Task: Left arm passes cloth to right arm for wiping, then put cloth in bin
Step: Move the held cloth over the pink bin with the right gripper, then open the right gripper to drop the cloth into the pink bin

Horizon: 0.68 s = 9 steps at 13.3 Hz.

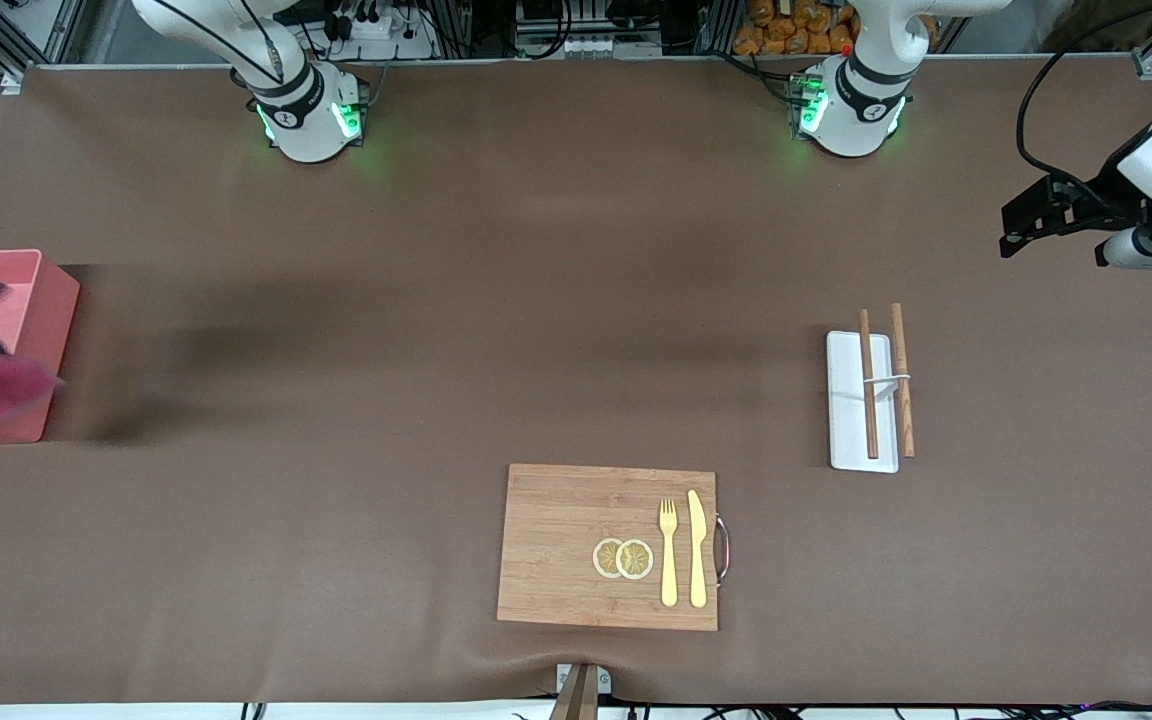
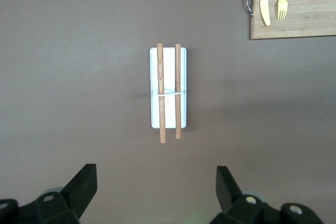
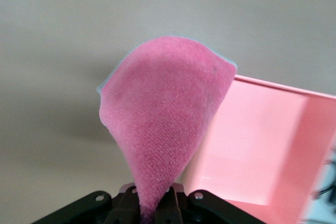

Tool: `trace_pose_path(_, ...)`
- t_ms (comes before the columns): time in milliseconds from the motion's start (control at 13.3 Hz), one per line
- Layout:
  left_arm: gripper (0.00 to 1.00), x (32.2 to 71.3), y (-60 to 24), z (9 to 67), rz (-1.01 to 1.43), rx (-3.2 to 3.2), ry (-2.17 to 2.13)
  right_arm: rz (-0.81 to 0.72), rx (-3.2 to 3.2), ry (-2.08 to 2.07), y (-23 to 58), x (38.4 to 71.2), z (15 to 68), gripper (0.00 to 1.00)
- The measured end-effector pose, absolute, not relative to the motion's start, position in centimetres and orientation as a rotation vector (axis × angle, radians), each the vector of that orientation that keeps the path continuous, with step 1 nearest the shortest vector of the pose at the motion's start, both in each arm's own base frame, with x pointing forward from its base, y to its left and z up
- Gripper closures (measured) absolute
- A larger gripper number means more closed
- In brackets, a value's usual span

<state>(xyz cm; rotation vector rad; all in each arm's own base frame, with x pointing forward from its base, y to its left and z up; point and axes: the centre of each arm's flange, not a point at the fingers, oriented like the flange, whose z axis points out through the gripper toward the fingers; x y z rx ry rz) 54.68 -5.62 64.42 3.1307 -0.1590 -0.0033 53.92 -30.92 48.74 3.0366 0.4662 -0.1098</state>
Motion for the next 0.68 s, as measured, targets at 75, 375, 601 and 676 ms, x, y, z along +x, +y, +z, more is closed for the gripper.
trace_pose_path(75,0.00,54.7,-5.6,64.4,-0.003,3.131,-0.158,-0.085,3.008,0.515,-34.2,52.3,49.6,0.96)
trace_pose_path(375,0.00,54.7,-5.5,64.5,-0.002,3.131,-0.156,-0.019,2.906,0.657,-44.4,47.1,48.0,0.96)
trace_pose_path(601,0.00,54.7,-5.5,64.5,-0.001,3.131,-0.155,0.043,3.004,0.774,-48.7,46.1,36.9,0.96)
trace_pose_path(676,0.00,54.7,-5.5,64.5,-0.001,3.131,-0.155,0.070,3.018,0.804,-49.9,45.8,32.7,0.96)
